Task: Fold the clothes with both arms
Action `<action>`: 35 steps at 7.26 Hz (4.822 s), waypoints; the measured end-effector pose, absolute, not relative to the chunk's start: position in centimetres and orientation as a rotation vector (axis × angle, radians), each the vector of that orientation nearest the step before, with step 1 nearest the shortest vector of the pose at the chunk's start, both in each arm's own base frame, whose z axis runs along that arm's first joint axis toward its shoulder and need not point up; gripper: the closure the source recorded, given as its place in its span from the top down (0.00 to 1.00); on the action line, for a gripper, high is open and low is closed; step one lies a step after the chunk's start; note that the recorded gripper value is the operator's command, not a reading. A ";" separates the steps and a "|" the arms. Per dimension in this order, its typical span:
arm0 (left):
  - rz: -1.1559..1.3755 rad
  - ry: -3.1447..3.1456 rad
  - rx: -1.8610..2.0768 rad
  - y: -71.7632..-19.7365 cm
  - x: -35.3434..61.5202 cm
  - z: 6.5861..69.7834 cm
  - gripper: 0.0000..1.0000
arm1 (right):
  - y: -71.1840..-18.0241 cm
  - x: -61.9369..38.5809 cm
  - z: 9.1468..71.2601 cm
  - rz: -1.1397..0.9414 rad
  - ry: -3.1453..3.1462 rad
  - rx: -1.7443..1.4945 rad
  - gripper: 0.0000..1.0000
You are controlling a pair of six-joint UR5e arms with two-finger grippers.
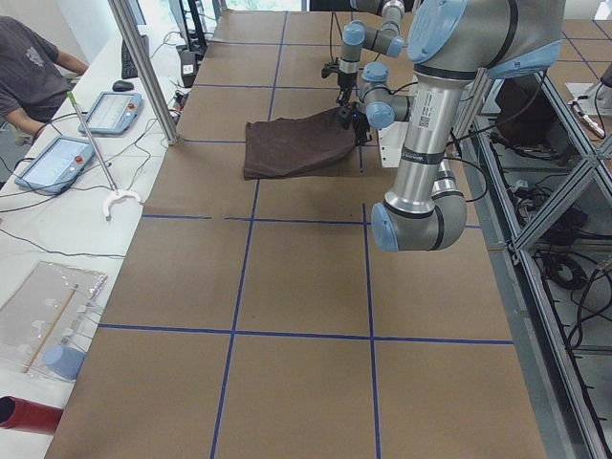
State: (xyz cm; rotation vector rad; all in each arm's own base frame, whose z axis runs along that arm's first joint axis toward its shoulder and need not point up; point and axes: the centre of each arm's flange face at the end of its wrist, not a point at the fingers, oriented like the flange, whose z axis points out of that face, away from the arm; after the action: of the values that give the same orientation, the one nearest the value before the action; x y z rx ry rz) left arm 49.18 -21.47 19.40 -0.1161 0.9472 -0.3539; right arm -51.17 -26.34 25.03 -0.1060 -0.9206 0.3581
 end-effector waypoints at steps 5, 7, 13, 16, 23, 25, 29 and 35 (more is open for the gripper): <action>-0.347 0.949 0.030 -30.3 43.7 18.2 0.00 | -38.2 -48.4 20.0 0.410 -0.990 -0.065 0.00; -0.387 0.934 0.107 -37.4 44.4 17.9 0.00 | -43.9 -50.3 19.3 0.451 -1.003 -0.048 0.00; -0.511 0.957 0.232 -54.1 47.8 24.0 0.00 | -54.2 -52.5 21.2 0.526 -1.001 -0.051 0.00; -0.589 0.964 0.293 -64.3 48.3 27.3 1.00 | -65.2 -51.0 23.6 0.593 -0.963 -0.111 1.00; -0.463 1.084 0.338 -70.0 42.5 25.6 1.00 | -70.6 -42.6 26.8 0.520 -0.967 -0.033 1.00; -0.316 1.050 0.394 -65.2 33.0 30.8 1.00 | -69.6 -32.6 33.3 0.394 -0.922 0.023 1.00; 0.080 0.685 0.450 -59.7 7.2 43.0 1.00 | -61.4 -6.0 56.5 0.022 -0.811 0.126 1.00; 0.277 0.714 0.447 -49.1 -4.4 56.8 1.00 | -41.7 9.7 66.9 -0.066 -0.780 0.134 1.00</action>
State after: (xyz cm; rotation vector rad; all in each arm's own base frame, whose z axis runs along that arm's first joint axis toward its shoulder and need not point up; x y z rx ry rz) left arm -4.42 -49.07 56.78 0.4470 0.7136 0.2770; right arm 9.75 -41.69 66.89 0.1340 -0.7798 -0.0659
